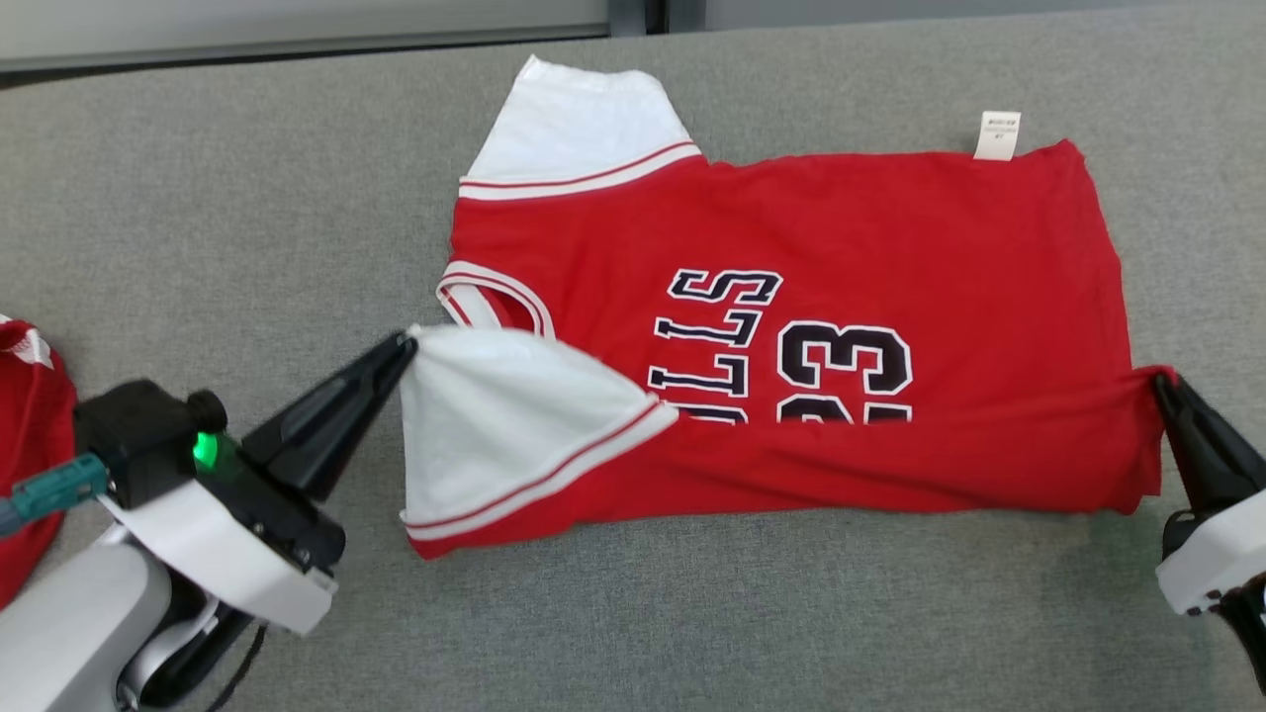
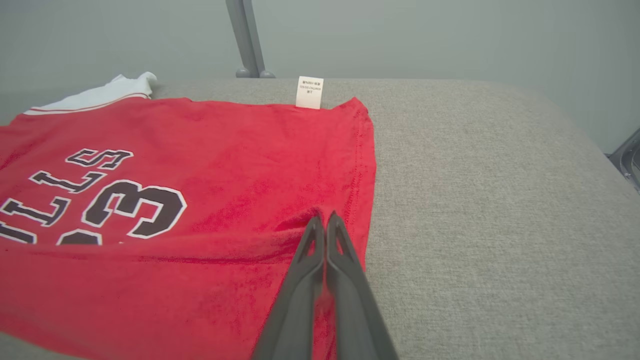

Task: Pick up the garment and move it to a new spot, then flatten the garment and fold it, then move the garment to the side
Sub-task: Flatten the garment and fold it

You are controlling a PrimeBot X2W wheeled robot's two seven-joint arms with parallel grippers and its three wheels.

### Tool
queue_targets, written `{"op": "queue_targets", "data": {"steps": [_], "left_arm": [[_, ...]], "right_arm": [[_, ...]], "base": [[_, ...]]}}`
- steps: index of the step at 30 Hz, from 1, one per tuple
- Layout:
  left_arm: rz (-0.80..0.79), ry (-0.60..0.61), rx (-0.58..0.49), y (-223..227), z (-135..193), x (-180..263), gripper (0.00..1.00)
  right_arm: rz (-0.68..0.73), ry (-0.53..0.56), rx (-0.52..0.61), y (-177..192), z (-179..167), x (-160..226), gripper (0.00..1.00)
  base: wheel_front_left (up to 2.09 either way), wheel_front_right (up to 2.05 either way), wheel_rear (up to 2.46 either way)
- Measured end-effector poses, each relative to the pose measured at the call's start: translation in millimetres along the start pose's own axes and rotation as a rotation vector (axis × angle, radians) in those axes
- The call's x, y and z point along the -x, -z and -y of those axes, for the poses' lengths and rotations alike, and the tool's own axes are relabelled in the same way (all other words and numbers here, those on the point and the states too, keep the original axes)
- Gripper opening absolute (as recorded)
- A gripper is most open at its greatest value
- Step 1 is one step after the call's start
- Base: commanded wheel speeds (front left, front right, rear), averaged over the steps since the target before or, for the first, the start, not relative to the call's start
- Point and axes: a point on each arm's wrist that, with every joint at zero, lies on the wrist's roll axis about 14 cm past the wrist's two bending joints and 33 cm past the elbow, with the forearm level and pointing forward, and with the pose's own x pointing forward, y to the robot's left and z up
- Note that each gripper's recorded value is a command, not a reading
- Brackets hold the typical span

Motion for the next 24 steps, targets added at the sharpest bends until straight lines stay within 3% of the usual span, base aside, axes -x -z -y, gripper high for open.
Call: {"op": "queue_targets", "data": {"steps": [12,17,18,19,20,21,24], "left_arm": [[-0.035,0.049,-0.022,16,-18,-44,0.0],[0.013,0.044,-0.042,3,-21,-57,0.0],[0.015,0.042,-0.046,2,-21,-57,0.07],[0.019,0.036,-0.045,2,-22,-57,0.31],[0.021,0.027,-0.044,2,-23,-56,0.77],[0.022,0.015,-0.045,2,-25,-55,1.0],[0.034,-0.039,-0.025,2,-33,-46,1.0]], "right_arm": [[-0.011,-0.003,0.023,9,-2,-43,0.0],[0.04,0.011,0.026,2,0,-47,0.0],[0.051,0.018,0.018,2,1,-46,0.0],[0.065,0.023,0.009,0,1,-46,0.33],[0.074,0.026,0.003,-1,1,-45,0.8],[0.089,0.031,0.002,-3,1,-44,1.0],[0.134,0.045,-0.004,-7,2,-36,1.0]], "base": [[0.0,0.0,0.0],[0.0,0.0,0.0],[0.0,0.0,0.0],[0.0,0.0,0.0],[0.0,0.0,0.0],[0.0,0.0,0.0],[0.0,0.0,0.0]]}}
